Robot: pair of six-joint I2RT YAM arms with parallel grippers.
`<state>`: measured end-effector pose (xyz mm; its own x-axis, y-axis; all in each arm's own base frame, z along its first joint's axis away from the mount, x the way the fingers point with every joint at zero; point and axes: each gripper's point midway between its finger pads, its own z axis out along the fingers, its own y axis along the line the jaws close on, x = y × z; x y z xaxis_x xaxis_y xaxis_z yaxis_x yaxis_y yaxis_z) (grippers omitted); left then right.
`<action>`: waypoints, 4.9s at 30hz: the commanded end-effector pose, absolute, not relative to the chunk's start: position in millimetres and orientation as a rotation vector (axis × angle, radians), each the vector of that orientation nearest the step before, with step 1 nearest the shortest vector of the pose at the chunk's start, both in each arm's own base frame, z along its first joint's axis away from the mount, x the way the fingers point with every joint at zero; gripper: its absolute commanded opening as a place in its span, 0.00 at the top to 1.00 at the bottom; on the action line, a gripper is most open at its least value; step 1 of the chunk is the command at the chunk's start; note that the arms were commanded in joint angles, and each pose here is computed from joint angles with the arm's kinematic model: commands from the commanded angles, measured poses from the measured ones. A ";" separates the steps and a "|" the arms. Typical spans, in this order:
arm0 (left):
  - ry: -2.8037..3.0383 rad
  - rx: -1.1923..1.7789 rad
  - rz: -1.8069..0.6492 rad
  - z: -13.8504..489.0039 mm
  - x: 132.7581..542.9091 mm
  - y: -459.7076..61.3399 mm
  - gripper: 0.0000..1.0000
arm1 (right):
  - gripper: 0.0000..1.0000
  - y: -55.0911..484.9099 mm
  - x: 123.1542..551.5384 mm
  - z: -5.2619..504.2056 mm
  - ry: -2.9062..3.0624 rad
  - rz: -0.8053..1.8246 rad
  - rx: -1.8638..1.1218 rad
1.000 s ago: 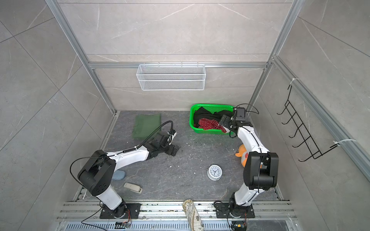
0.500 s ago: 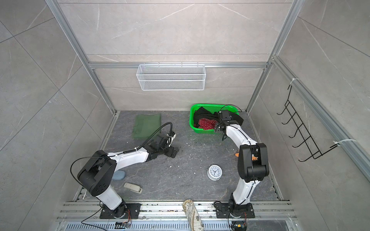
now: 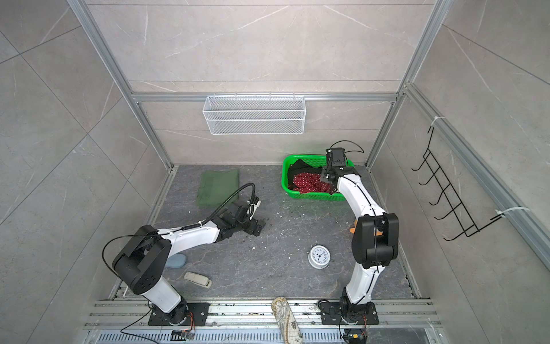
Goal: Fold and stack skirts
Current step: Pick up the skirt from the basket, then place the skirt at the center of the table, then flatten out the skirt at the center of the table.
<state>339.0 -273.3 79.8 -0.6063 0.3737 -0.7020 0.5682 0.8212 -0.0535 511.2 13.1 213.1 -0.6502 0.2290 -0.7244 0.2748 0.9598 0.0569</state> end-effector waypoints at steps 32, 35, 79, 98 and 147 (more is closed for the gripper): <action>2.114 0.547 -0.275 129.3 345.2 -248.6 0.00 | 1.00 114.6 431.4 547.8 1.719 0.620 -0.170; 2.097 0.520 -0.269 134.2 344.8 -244.5 0.00 | 1.00 127.6 412.1 566.0 1.669 0.693 -0.256; 2.042 0.428 -0.118 198.9 302.5 -175.5 0.03 | 0.65 341.0 254.3 101.7 2.680 0.847 -0.760; 2.155 0.438 -0.420 176.3 307.5 -230.6 0.04 | 0.38 273.0 295.8 177.8 2.495 0.519 -0.518; 2.152 0.316 -0.429 266.9 392.3 -228.5 1.00 | 1.00 144.7 367.4 161.7 2.467 0.302 0.001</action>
